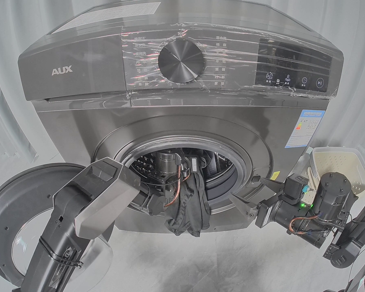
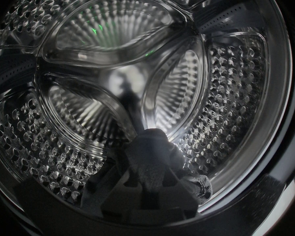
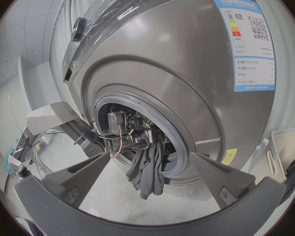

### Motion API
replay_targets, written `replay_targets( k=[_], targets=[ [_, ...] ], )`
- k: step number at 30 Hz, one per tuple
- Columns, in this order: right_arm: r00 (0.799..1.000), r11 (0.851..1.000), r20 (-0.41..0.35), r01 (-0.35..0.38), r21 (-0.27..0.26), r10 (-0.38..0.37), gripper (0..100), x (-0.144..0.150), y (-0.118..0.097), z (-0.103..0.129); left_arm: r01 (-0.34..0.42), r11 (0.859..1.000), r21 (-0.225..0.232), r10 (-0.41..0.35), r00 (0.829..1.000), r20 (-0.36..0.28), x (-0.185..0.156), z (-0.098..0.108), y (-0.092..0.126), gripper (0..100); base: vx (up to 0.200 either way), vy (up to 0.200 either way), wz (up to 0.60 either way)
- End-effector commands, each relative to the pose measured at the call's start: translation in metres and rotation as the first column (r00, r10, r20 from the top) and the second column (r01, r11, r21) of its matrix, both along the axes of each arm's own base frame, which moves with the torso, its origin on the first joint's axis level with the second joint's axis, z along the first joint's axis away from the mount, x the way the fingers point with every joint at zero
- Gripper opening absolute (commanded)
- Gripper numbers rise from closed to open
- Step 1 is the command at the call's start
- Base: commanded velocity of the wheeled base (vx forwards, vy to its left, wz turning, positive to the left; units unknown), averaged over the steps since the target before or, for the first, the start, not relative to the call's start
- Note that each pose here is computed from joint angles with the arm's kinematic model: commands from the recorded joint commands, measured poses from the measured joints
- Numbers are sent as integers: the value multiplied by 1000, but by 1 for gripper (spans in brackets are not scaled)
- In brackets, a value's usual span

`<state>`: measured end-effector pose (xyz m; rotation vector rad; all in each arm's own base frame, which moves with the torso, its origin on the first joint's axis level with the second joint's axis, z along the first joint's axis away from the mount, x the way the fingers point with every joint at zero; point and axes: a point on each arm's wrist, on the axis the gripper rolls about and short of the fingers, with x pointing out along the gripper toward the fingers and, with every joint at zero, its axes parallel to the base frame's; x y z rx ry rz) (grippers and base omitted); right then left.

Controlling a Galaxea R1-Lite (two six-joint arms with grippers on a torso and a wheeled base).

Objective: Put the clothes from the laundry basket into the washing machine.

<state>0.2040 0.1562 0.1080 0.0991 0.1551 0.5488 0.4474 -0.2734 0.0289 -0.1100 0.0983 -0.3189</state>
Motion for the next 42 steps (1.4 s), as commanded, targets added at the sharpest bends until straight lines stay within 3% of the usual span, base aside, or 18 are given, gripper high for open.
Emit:
replay_targets(
  k=[1, 2, 6, 9, 15, 19, 23, 32, 33, 38, 42],
  targets=[
    [1000, 1000, 0, -1, 0, 1, 100, 0, 0, 0, -16, 1000, -8, 16, 1000, 0, 6, -8, 2, 0, 0, 0, 0],
    [1000, 1000, 0, -1, 0, 1, 100, 0, 0, 0, -16, 1000, -10, 16, 1000, -2, 6, -8, 2, 100, 0, 0, 0],
    [1000, 1000, 0, -1, 0, 1, 100, 0, 0, 0, -15, 1000, -25, 15, 1000, -19, 0, -1, 3, 100, 0, 0, 0],
    [1000, 1000, -2, -1, -2, 1, 100, 0, 0, -1, 23, 1000, 8, -22, 995, -93, -25, 23, 12, 100, 0, 0, 0],
    [1000, 1000, -2, -2, -2, 2, 100, -1, 0, -1, 98, 995, 37, -90, 980, -175, -47, 27, 15, 100, 0, 0, 0],
    [1000, 1000, -2, -2, -2, 2, 100, -1, 0, -1, 159, 984, 86, -126, 946, -297, -66, 5, 21, 100, 0, 0, 0],
    [1000, 1000, -9, -4, -7, 4, 100, 0, 1, -3, 176, 975, 134, -119, 928, -352, -71, -23, 24, 100, 0, 0, 0],
    [1000, 1000, -11, -4, -8, 4, 100, 1, 1, -4, 187, 966, 177, -113, 926, -361, -65, -48, 24, 100, 0, 0, 0],
    [1000, 1000, -11, -4, -8, 4, 100, 1, 1, -4, 187, 966, 177, -113, 926, -361, -64, -48, 24, 0, 0, 0, 0],
    [1000, 1000, -10, -5, -8, 5, 100, 0, 1, -3, 180, 969, 168, -115, 933, -341, -61, -47, 22, 0, 0, 0, 0],
    [1000, 1000, -10, -4, -8, 4, 100, 0, 1, -3, 147, 982, 116, -116, 963, -242, -46, -27, 16, 0, 0, 0, 0]
  ],
)
